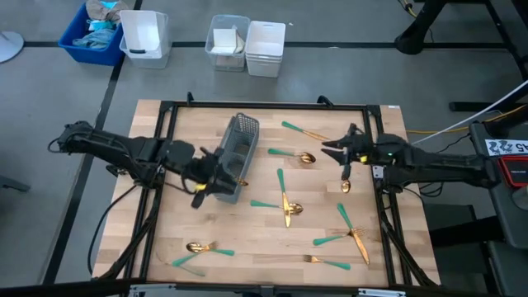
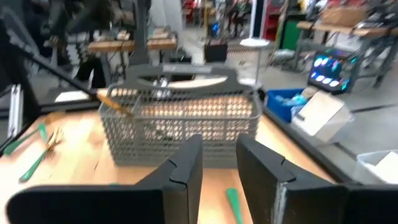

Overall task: Sort silverware
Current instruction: Put the green spoon into the gray silverware rack

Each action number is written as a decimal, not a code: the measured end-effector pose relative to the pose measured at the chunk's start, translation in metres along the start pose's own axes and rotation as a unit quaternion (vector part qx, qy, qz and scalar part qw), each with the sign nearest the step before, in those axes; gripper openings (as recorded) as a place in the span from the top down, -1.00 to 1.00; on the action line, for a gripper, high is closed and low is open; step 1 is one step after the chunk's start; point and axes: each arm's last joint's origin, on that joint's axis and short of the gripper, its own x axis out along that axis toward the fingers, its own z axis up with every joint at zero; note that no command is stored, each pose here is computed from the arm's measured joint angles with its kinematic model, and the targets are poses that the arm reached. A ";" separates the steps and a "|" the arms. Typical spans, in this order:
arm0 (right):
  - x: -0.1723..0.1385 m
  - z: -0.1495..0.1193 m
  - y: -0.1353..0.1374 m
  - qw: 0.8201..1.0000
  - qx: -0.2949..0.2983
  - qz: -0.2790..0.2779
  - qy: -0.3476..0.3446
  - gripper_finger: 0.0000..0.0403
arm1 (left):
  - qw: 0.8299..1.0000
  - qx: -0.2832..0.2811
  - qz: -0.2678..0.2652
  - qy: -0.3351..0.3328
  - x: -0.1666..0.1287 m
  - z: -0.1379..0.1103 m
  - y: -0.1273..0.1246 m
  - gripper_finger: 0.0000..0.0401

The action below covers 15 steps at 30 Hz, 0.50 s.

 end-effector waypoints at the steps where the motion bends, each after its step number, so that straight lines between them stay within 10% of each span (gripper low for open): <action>1: 0.006 0.001 0.001 1.000 -0.001 0.005 0.011 0.51 | 1.000 0.003 -0.008 0.001 0.000 0.000 -0.004 0.53; 15: 0.084 -0.022 0.011 0.971 0.038 0.093 0.218 0.51 | 1.000 0.019 -0.012 0.003 0.000 -0.004 -0.022 0.53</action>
